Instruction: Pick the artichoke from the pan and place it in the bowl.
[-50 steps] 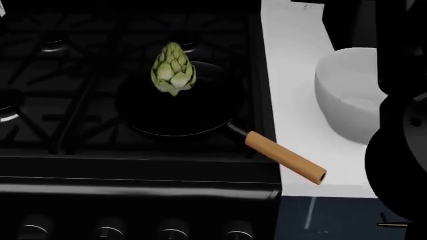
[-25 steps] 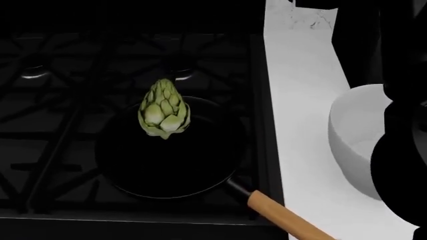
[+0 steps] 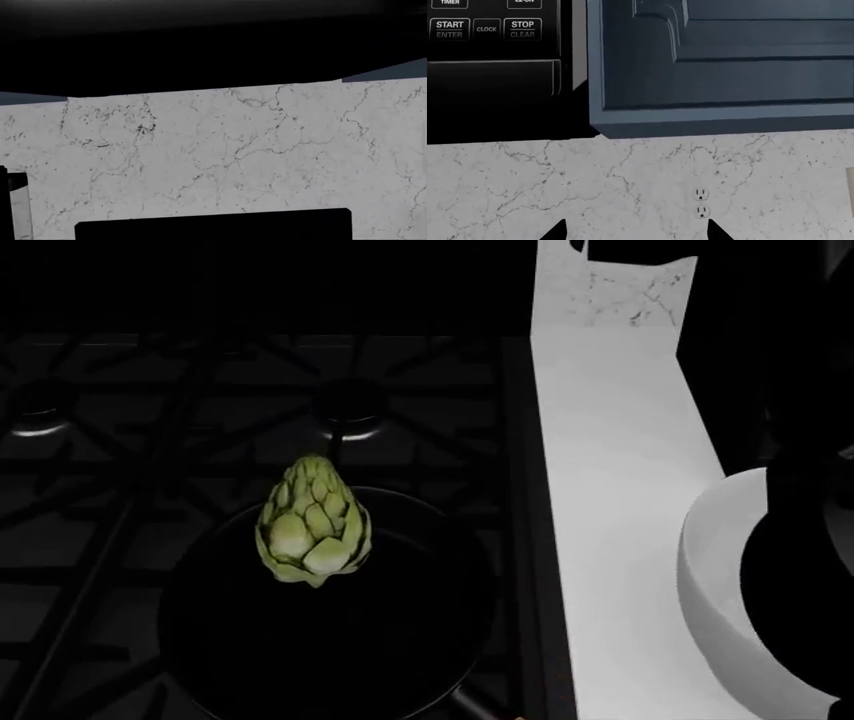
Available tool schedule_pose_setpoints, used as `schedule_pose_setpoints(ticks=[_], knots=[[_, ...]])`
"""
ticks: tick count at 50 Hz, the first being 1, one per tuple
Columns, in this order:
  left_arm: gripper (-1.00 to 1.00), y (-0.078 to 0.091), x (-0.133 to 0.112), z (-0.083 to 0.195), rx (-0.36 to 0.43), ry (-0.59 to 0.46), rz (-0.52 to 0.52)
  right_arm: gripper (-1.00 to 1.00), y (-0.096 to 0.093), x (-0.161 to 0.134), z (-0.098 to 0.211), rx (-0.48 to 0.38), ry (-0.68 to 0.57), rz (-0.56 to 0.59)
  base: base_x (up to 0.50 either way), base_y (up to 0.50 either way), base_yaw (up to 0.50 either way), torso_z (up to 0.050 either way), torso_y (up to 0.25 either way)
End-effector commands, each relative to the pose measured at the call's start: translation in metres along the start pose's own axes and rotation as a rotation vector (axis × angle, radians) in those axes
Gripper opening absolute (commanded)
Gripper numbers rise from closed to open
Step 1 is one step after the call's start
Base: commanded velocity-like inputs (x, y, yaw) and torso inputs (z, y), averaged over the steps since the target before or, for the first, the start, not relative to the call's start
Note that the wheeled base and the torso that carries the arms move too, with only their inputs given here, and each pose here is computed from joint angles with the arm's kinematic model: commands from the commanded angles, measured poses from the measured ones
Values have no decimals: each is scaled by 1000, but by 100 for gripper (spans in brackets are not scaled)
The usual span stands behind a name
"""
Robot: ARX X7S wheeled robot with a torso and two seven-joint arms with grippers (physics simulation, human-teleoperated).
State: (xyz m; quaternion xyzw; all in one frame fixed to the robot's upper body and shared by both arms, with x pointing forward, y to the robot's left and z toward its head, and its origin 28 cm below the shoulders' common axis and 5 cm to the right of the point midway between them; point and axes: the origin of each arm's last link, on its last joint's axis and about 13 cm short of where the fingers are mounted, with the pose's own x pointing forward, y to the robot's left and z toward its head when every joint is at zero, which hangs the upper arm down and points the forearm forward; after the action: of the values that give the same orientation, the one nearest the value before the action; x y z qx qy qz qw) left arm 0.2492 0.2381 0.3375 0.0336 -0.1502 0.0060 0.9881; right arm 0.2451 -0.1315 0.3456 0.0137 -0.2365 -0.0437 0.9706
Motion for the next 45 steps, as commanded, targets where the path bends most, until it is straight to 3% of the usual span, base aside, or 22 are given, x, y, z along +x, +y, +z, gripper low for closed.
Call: schedule_pose_setpoints(ticks=[1,13,22,28,41,45], knots=[[100,1,-3,-4,-42,3,-4,100,1,-2,3,28,-37,19,0,0,0,0,0],[100,2,-4,-7,-44,10,-2,100,6,4,5,5,0,21,0,0,0,0,1],[100,5,-5,-11,-50,17,13,100,41,18,13,24,96,169,0,0,0,0,0],[100,7,-4,-12,-54,19,19,100,70,26,-1,29,173,257,0,0,0,0,0],[100,9,-4,-11,-52,22,29,100,108,38,-37,45,345,290,0,0,0,0,0],[100,10,-3,-13,-60,26,34,100,119,31,-50,-29,417,281,0,0,0,0,0]])
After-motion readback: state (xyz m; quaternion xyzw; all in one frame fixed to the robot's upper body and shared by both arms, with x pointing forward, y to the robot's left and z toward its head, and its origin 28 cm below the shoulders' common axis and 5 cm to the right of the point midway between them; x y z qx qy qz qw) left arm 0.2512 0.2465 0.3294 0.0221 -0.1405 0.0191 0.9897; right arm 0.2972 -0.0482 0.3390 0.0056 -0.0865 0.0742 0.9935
